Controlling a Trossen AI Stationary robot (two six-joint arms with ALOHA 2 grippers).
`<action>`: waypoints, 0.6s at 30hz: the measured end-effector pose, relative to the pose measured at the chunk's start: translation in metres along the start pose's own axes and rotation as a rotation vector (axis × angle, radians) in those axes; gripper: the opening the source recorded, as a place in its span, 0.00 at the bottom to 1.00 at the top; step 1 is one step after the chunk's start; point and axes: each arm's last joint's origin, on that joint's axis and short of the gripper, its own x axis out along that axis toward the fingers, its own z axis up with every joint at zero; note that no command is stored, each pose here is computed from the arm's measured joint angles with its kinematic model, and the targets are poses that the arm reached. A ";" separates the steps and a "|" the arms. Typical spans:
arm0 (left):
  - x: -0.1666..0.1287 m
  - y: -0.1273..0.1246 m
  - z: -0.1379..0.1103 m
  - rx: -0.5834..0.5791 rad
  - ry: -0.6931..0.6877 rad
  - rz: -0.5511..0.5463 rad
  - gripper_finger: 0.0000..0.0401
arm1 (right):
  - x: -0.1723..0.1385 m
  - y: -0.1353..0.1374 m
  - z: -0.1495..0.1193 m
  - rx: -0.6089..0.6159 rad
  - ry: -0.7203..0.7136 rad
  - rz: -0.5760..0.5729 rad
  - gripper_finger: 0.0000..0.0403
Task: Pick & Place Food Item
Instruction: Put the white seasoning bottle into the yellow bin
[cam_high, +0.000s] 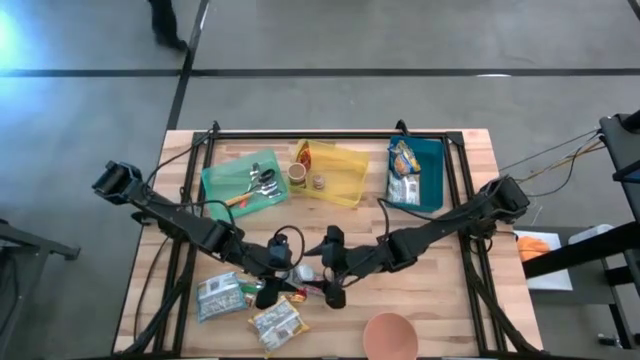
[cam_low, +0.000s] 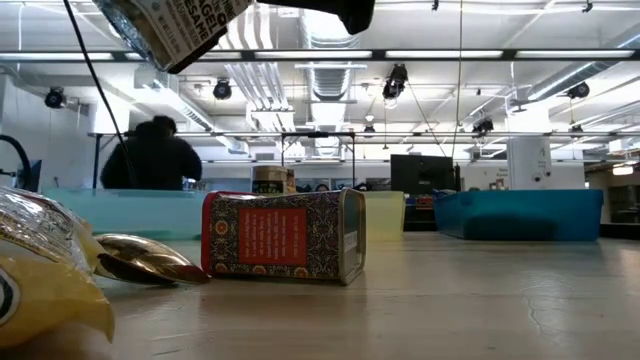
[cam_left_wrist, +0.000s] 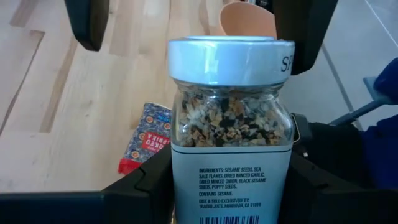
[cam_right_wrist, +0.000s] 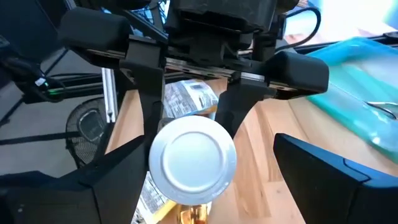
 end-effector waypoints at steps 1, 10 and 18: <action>0.000 -0.001 0.000 0.001 0.000 -0.002 0.47 | 0.000 0.000 0.000 0.000 0.001 0.001 0.83; 0.000 -0.007 -0.001 0.034 -0.012 -0.040 0.47 | 0.003 0.001 -0.001 0.000 0.007 0.084 0.83; 0.000 -0.010 0.000 0.050 -0.031 -0.061 0.47 | 0.004 0.001 0.002 0.000 -0.010 0.140 0.83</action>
